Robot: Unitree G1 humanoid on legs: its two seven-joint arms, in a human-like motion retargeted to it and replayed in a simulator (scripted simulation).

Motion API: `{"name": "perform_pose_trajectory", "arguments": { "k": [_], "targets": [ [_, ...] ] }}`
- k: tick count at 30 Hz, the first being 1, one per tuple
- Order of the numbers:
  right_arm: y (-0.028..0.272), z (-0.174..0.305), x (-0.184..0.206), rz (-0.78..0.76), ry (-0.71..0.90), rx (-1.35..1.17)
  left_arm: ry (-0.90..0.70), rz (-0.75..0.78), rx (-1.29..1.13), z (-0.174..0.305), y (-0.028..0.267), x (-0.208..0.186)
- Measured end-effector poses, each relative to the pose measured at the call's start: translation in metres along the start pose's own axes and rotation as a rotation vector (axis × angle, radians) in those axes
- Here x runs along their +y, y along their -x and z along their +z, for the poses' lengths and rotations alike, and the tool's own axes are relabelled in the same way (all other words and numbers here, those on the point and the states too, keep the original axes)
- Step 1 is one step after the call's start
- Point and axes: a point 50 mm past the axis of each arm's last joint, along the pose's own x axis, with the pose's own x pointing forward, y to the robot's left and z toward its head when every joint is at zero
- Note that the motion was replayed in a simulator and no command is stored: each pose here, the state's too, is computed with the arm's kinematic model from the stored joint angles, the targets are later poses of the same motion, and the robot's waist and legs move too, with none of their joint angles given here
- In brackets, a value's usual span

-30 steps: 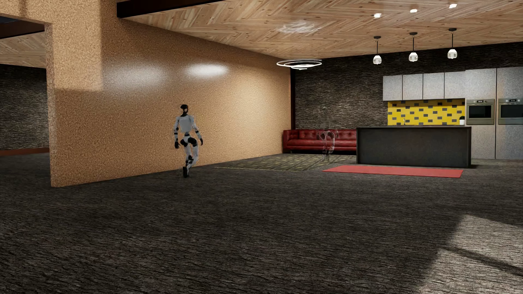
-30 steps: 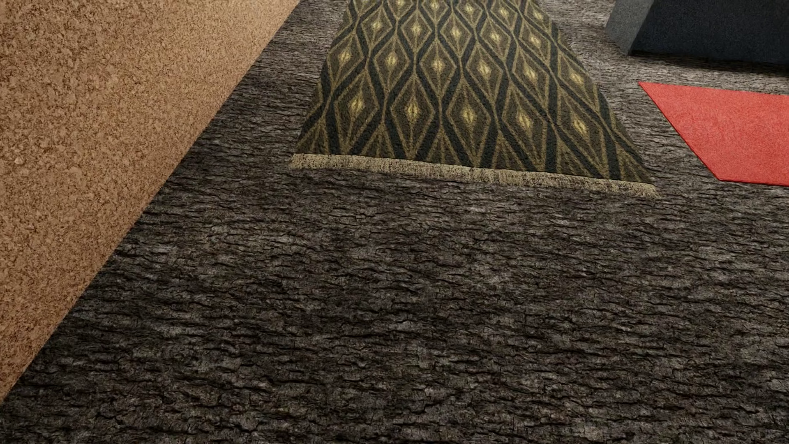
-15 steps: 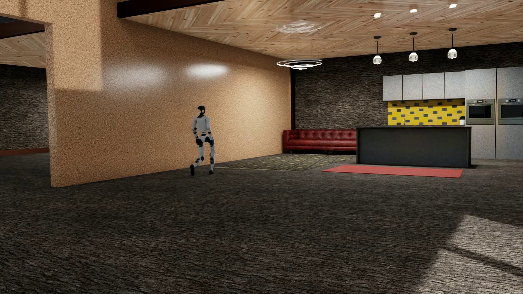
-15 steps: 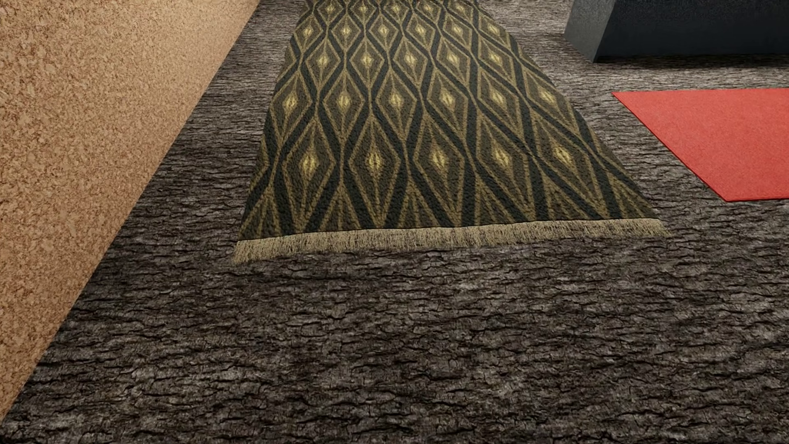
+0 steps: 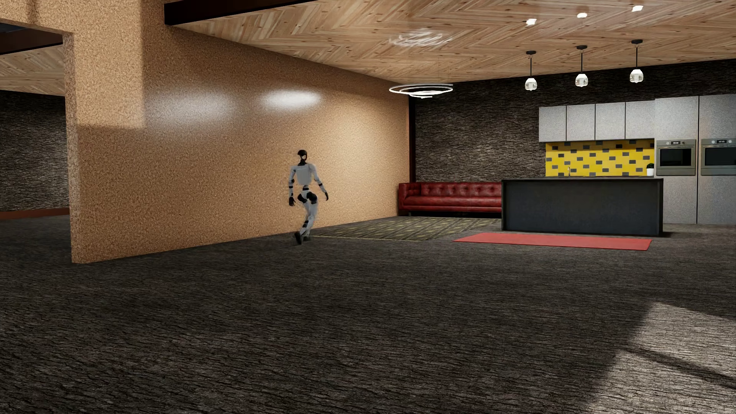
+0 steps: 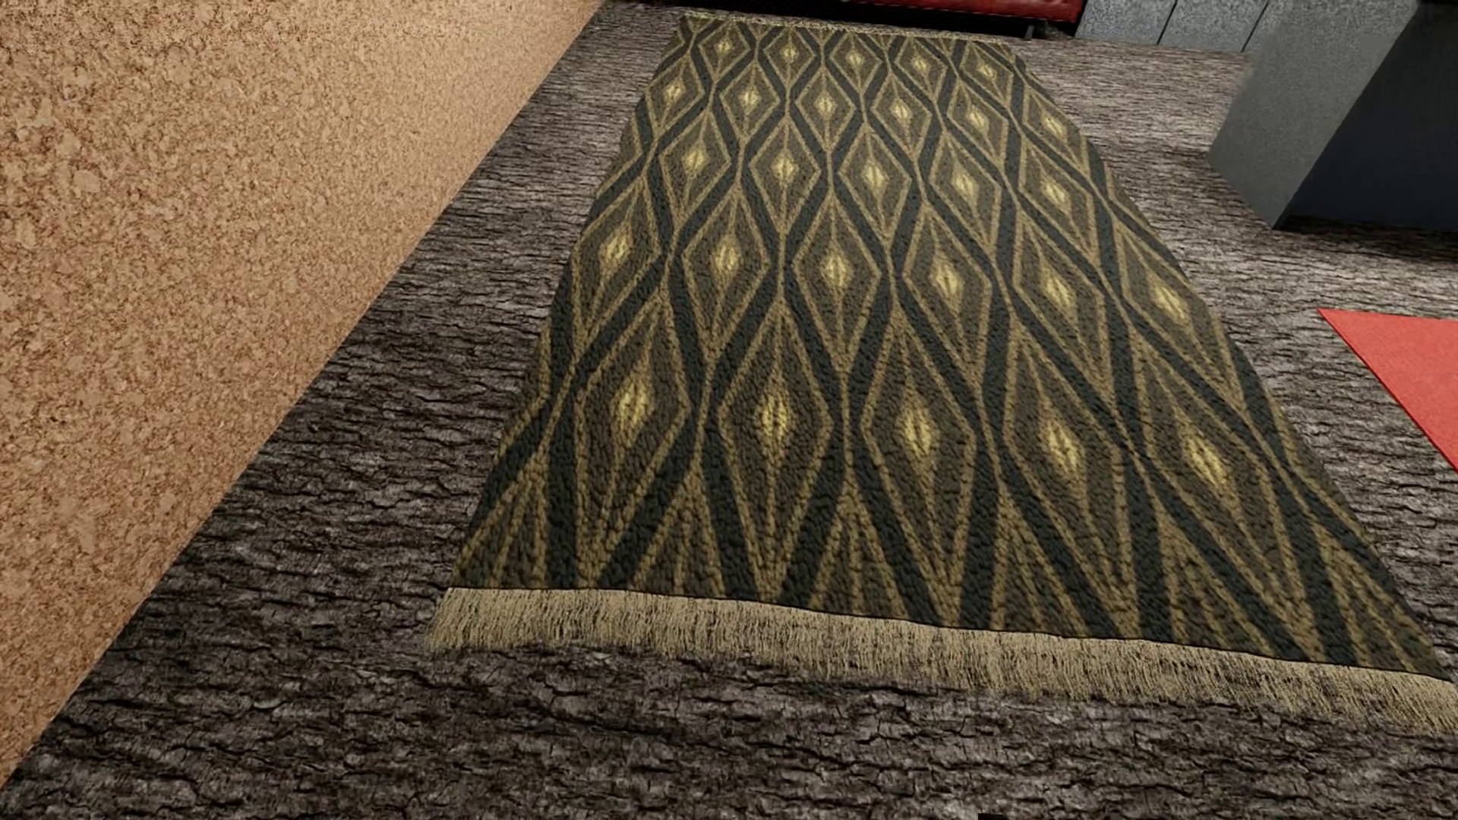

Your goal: Move forward

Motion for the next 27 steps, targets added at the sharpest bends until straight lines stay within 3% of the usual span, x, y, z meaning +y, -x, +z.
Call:
{"name": "perform_pose_trajectory", "arguments": {
  "k": [6, 11, 14, 17, 21, 27],
  "targets": [
    [0.011, -0.032, 0.037, 0.117, 0.055, 0.095, 0.002, 0.063, -0.213, 0.067, -0.001, 0.026],
    [0.031, -0.057, 0.059, 0.185, 0.058, 0.133, 0.062, 0.200, -0.490, 0.143, 0.023, 0.079],
    [0.041, -0.076, 0.074, 0.232, 0.071, 0.198, 0.087, 0.236, -0.547, 0.158, 0.030, 0.092],
    [0.049, -0.099, 0.077, 0.245, 0.081, 0.302, 0.156, 0.196, -0.405, 0.117, 0.014, 0.075],
    [0.039, -0.087, 0.065, 0.197, 0.056, 0.268, 0.093, 0.118, -0.206, 0.071, -0.001, 0.045],
    [0.001, -0.006, 0.009, 0.046, 0.066, 0.019, 0.077, 0.053, -0.151, 0.041, 0.000, 0.017]
  ]
}}
